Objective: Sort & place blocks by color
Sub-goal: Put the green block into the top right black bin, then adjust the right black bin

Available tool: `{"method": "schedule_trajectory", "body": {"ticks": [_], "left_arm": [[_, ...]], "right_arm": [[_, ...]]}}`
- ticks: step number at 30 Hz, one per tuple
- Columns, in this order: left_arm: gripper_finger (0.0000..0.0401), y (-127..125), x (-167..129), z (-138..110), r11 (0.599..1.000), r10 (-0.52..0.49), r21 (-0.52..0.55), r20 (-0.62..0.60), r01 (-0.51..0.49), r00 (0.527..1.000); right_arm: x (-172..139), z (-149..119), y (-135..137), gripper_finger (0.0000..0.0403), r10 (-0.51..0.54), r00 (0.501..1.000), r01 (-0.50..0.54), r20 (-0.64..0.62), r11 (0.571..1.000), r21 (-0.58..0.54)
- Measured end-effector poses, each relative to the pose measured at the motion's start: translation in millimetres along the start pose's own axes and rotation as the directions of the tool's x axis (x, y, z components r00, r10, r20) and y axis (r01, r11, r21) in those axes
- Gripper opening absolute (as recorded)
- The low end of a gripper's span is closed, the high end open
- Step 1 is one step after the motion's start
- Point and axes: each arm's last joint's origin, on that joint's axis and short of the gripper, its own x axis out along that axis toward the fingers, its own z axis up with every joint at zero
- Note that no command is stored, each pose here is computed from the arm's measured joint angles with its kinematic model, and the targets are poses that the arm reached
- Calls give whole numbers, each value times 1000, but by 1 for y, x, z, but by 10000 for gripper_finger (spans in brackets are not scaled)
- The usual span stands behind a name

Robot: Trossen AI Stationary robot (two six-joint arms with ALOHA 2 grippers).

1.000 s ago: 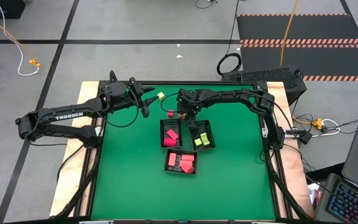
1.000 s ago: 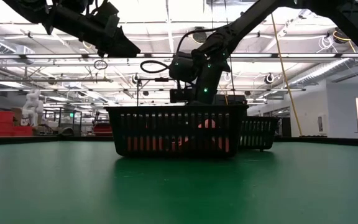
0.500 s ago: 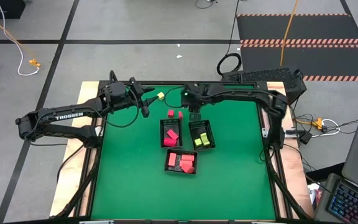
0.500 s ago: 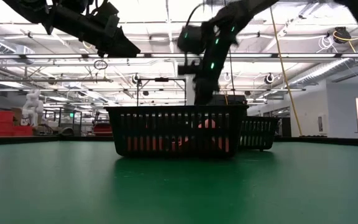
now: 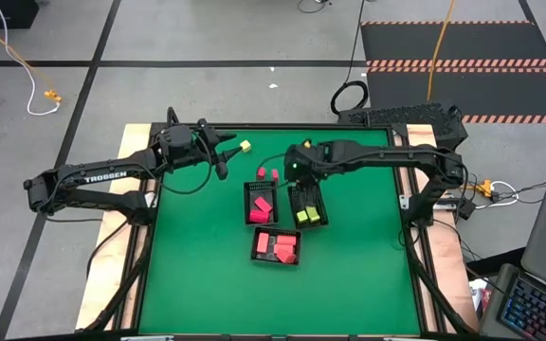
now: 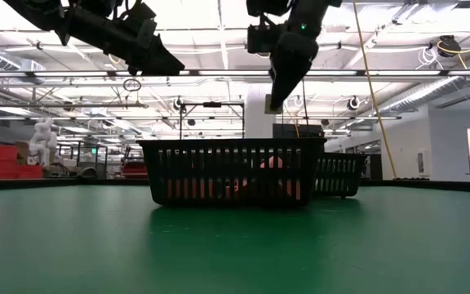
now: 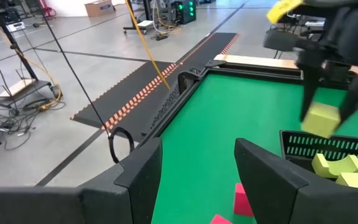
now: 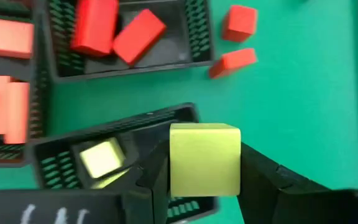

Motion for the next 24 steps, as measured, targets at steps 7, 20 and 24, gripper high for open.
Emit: {"method": "schedule_trajectory", "body": {"ticks": [7, 20, 24], "left_arm": [[205, -1, 0, 0, 1000, -9, -5, 2, 9, 1000], [205, -1, 0, 0, 1000, -10, -1, 2, 10, 1000], [205, -1, 0, 0, 1000, -10, 0, 2, 10, 1000]], "right_arm": [[28, -21, 16, 126, 19, 996, -16, -86, 999, 33], [56, -34, 20, 278, 16, 999, -13, -32, 993, 113], [58, -35, 24, 285, 68, 997, -65, -26, 993, 97]]}}
